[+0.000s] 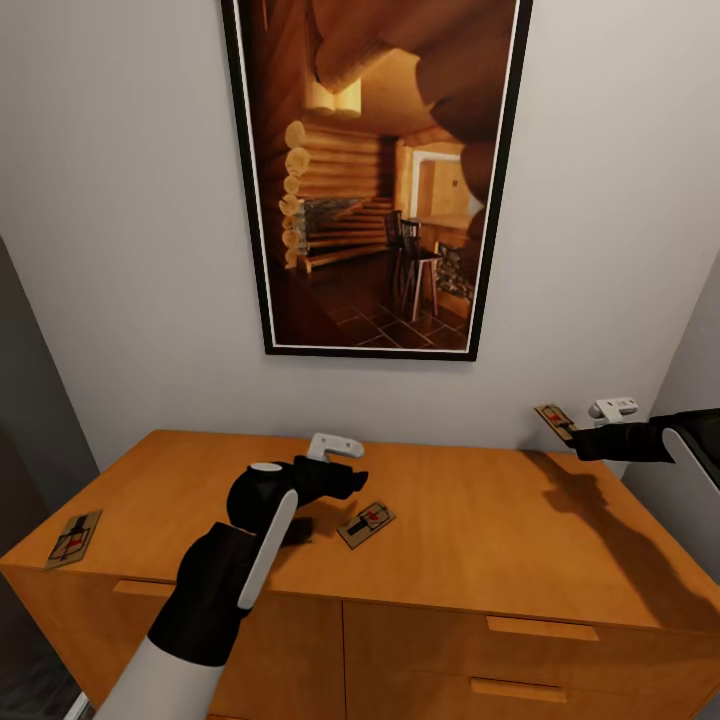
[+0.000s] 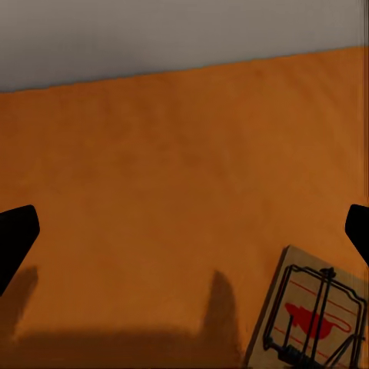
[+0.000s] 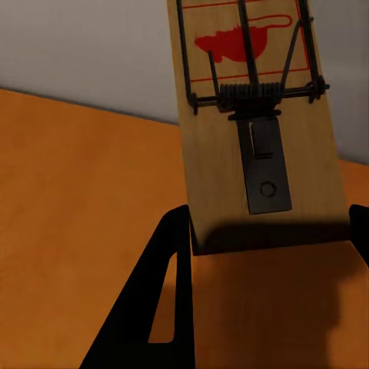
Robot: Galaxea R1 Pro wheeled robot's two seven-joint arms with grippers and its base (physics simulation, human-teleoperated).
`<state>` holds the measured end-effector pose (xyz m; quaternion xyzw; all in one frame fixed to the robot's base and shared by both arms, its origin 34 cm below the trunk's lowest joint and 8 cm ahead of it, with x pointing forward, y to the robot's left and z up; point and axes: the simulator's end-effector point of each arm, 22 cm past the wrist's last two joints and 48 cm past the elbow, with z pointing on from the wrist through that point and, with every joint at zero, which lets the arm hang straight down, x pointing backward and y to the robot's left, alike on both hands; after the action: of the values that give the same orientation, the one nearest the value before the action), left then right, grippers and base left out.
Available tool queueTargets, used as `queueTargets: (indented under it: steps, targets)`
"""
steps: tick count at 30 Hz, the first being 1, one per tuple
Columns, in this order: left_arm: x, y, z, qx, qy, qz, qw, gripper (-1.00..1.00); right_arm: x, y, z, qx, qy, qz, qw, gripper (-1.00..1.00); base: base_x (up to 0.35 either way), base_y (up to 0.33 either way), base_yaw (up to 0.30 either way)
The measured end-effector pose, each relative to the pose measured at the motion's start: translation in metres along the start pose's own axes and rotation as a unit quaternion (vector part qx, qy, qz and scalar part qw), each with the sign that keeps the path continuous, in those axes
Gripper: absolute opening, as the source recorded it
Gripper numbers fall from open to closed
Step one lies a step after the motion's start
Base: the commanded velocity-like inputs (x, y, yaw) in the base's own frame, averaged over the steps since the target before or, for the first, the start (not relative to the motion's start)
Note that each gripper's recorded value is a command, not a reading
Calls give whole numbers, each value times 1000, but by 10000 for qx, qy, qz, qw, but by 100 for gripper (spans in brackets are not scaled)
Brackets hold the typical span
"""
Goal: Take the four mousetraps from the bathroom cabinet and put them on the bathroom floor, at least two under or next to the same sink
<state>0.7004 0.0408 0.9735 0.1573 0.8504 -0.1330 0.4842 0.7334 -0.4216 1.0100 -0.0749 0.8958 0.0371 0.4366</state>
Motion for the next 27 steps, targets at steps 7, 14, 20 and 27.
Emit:
queueTargets:
  steps: [7,14,20,27]
  targets:
    - [3,-10,1,53,32,193,9998,100,0,0,0,0,0,0,10000,-100,0,0,0]
    - [19,-61,4,433,180,781,9958,100,0,0,0,4,5,-5,10000,-100,0,0,0]
    - [21,-64,5,434,206,859,9951,100,0,-1,0,13,7,-8,10000,-100,0,0,0]
    - [26,-62,7,431,261,888,9948,100,1,-1,0,13,11,-12,10000,-100,0,0,0]
